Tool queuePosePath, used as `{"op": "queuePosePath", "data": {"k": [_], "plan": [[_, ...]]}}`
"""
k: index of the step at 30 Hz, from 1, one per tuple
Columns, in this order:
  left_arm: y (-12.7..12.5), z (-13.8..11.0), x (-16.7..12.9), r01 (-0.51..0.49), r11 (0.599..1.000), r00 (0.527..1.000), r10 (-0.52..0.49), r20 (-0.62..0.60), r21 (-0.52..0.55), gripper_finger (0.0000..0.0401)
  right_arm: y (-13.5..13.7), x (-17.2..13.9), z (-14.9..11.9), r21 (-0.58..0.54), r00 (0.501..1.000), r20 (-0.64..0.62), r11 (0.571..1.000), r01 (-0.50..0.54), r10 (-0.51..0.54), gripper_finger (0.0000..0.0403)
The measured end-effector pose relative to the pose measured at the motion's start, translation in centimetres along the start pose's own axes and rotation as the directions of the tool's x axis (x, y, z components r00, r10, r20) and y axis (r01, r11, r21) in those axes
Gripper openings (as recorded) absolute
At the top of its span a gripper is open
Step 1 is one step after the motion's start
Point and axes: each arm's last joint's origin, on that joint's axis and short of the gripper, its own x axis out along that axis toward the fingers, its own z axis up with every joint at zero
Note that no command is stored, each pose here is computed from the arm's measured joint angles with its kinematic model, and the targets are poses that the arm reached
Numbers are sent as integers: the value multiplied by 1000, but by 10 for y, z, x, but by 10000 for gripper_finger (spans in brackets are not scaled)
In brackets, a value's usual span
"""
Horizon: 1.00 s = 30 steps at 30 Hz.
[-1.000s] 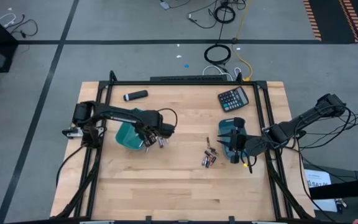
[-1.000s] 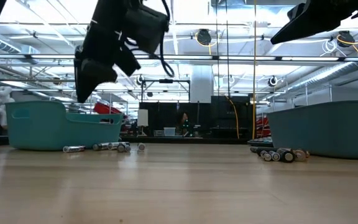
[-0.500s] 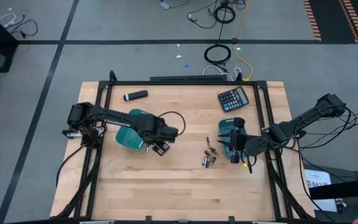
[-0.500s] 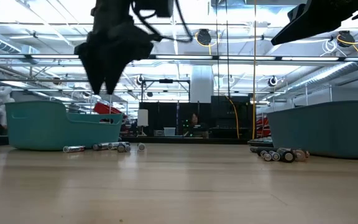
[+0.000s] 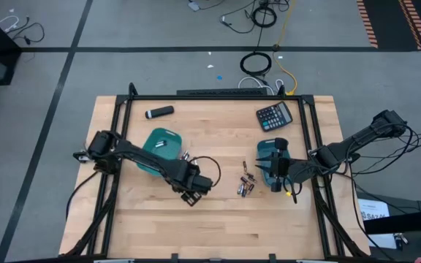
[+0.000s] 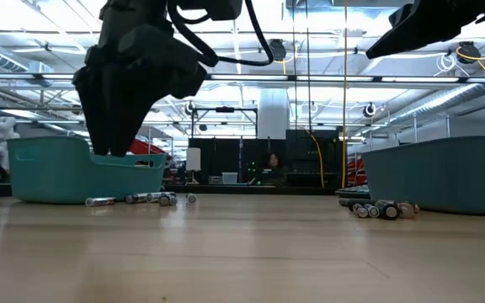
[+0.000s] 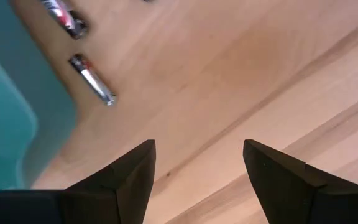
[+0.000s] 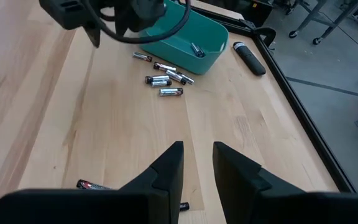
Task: Sort batteries
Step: Put the silver battery into the green bin
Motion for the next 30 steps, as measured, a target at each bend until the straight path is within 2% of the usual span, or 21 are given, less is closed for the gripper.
{"op": "queuePosePath", "data": {"k": [2, 7, 15, 19, 25, 30], "plan": [[0, -1, 3, -21, 1000, 1000, 21, -8, 11, 253, 0, 0, 1, 3, 1000, 7, 1000, -1, 1, 77], [9, -4, 9, -149, 988, 988, 151, -31, 48, 253, 0, 0, 1, 2, 1000, 4, 1000, -1, 1, 77], [24, -6, 30, -221, 971, 971, 228, -77, 90, 253, 0, 0, 0, 4, 1000, -1, 1000, 0, 0, 77], [31, -4, 36, -271, 958, 959, 277, -52, 93, 253, 0, 0, 0, 4, 1000, -1, 1000, 0, 0, 77], [42, 4, 38, -290, 946, 950, 303, -79, 143, 253, 0, 0, 0, 4, 1000, -1, 1000, 0, 0, 77], [47, 14, 35, -258, 959, 960, 268, -78, 115, 253, 0, 0, -1, 0, 1000, -7, 1000, 1, -1, 77]]}}
